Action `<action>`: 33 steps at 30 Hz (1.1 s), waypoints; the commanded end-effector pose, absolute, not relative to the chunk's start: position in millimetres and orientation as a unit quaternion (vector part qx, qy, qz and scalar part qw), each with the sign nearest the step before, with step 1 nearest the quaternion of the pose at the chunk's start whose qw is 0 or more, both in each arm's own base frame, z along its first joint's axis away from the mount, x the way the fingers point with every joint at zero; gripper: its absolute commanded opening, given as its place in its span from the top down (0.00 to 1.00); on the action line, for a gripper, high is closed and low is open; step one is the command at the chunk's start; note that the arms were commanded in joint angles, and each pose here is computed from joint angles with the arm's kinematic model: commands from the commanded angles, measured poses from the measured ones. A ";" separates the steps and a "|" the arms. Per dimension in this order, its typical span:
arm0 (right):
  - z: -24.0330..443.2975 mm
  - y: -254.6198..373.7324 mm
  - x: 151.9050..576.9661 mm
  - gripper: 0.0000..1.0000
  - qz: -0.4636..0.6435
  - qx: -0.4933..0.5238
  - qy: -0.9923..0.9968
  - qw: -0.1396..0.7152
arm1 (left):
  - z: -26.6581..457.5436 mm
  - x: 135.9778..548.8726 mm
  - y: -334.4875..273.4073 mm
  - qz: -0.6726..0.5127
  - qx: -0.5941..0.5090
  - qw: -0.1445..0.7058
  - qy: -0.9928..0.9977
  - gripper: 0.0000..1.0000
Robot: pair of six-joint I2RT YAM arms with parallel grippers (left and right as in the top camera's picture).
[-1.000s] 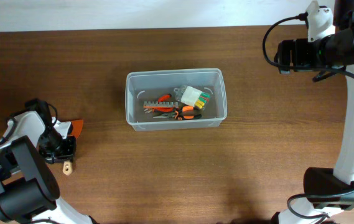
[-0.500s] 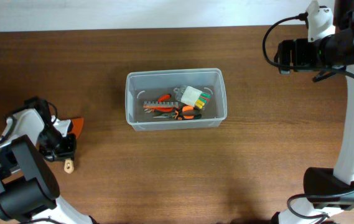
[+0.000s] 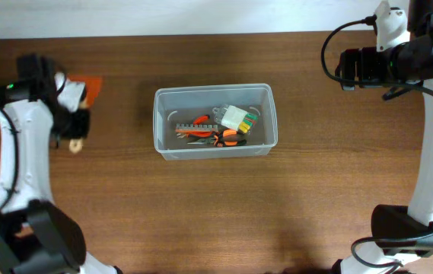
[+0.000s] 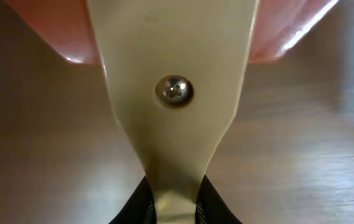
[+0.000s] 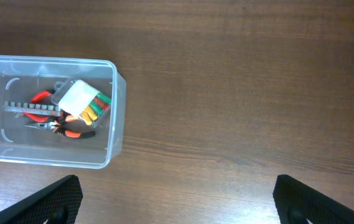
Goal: Pack container
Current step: 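Lift the scraper with the left gripper and lower it into the container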
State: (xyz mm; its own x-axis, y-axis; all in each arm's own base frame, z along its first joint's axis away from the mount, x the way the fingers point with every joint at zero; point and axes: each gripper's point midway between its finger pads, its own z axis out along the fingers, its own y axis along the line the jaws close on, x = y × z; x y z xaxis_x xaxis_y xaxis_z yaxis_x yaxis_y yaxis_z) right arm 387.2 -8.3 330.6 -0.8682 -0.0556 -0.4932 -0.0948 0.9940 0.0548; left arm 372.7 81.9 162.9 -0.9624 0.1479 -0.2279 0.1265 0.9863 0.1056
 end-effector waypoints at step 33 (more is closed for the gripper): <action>327.5 -5.9 388.8 0.01 0.046 -0.039 0.966 0.250 | 65.7 425.4 -181.4 0.026 0.584 0.122 0.802 0.56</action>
